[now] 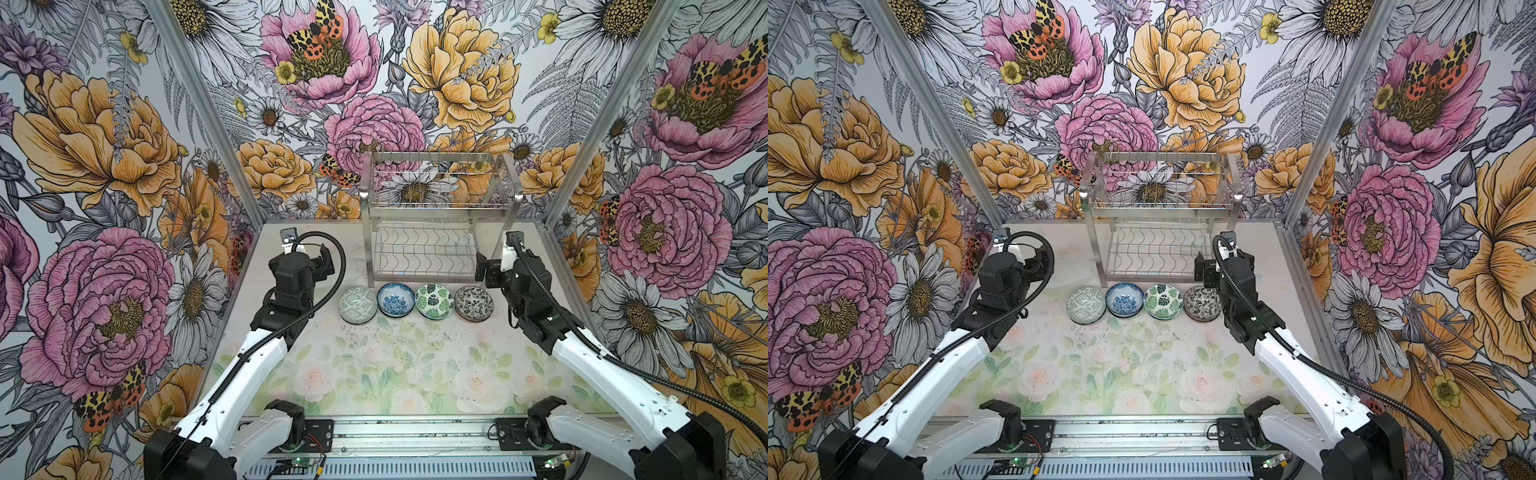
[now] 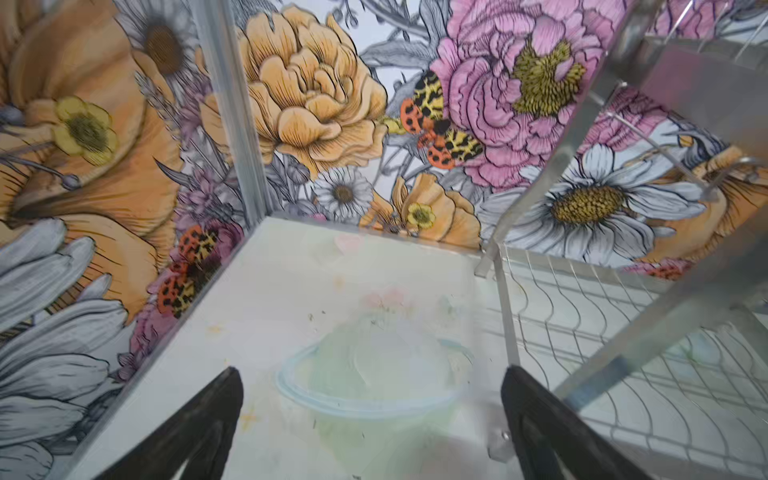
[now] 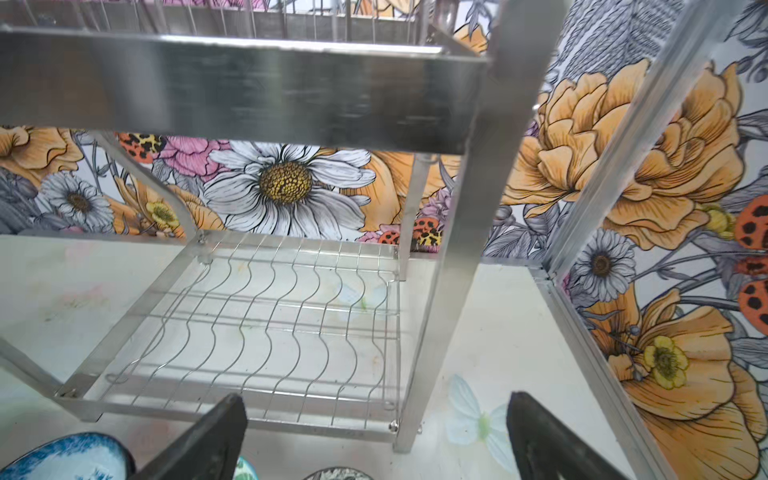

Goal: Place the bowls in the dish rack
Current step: 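Move the left gripper to the green geometric bowl while the right approaches the rack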

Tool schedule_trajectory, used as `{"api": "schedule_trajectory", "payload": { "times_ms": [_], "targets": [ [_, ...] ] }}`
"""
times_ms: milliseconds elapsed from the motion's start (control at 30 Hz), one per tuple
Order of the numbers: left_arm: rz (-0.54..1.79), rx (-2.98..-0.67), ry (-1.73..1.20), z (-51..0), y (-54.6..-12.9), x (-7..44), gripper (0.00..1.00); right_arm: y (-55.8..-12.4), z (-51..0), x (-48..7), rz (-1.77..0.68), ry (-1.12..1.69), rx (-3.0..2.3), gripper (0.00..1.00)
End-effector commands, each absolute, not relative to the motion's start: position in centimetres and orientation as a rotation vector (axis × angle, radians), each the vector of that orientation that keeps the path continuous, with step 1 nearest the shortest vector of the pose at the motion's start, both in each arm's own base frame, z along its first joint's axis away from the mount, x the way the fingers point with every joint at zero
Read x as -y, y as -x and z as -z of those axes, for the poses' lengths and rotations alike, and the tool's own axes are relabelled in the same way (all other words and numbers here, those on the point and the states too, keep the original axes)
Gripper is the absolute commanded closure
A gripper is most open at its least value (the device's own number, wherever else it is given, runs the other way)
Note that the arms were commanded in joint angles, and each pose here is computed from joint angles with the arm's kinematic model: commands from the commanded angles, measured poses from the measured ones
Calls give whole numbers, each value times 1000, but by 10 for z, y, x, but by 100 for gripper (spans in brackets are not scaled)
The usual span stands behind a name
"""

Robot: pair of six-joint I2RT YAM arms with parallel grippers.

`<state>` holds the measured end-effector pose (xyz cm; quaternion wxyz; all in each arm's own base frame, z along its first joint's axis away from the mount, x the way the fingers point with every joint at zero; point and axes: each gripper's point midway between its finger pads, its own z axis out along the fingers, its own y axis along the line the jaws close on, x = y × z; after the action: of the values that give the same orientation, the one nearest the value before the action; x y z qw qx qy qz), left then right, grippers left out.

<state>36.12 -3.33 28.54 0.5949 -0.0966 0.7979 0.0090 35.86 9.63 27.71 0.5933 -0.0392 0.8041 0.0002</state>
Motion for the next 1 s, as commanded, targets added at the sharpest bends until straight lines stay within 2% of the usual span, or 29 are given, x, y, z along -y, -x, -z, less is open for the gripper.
{"api": "schedule_trajectory", "payload": {
  "times_ms": [0, 533, 967],
  "targets": [
    [130, -2076, 192, -240, -348, 55, 1, -356, -267, -112, -18, 137, -1965, 0],
    [196, -2361, 202, -158, -322, 75, 1, -367, -258, -142, -29, 231, -2022, 0],
    [218, -2463, 157, -119, -317, 93, 1, -367, -247, -142, -14, 241, -2048, 1]
  ]
}}
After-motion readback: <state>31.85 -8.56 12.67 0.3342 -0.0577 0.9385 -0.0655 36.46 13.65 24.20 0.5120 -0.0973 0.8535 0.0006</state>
